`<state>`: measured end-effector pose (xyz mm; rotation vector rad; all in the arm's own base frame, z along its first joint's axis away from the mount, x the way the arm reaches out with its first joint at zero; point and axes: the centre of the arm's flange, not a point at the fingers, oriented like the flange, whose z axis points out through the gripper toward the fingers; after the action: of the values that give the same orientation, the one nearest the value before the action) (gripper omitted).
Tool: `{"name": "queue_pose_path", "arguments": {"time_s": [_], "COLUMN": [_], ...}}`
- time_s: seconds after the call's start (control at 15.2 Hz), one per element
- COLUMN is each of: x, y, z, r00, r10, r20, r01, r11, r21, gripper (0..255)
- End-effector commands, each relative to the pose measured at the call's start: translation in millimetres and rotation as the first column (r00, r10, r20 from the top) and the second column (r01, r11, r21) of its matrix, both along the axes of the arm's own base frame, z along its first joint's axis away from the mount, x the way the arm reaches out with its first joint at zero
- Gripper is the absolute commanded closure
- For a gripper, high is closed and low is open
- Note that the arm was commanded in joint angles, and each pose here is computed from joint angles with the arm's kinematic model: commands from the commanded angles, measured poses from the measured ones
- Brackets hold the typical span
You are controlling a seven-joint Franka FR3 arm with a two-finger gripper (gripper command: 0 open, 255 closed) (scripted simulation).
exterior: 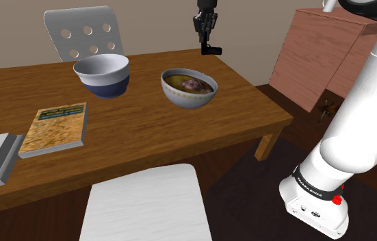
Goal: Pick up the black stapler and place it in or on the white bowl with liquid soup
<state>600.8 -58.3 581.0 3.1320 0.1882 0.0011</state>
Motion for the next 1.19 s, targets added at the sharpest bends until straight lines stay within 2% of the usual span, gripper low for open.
{"name": "queue_pose_path", "arguments": {"time_s": [0.0, 0.86, 1.12], "x": [-0.3, -0.3, -20.7], "y": [-0.2, -0.2, 48.3], "z": [10.6, 75.0, 78.9], "r00": [1.0, 1.0, 1.0], "r10": [0.0, 0.0, 0.0], "r20": [0.0, 0.0, 0.0], "r01": [0.0, 0.0, 0.0], "r11": [1.0, 1.0, 1.0], "r21": [0.0, 0.0, 0.0], "gripper": [255, 255, 255]}}
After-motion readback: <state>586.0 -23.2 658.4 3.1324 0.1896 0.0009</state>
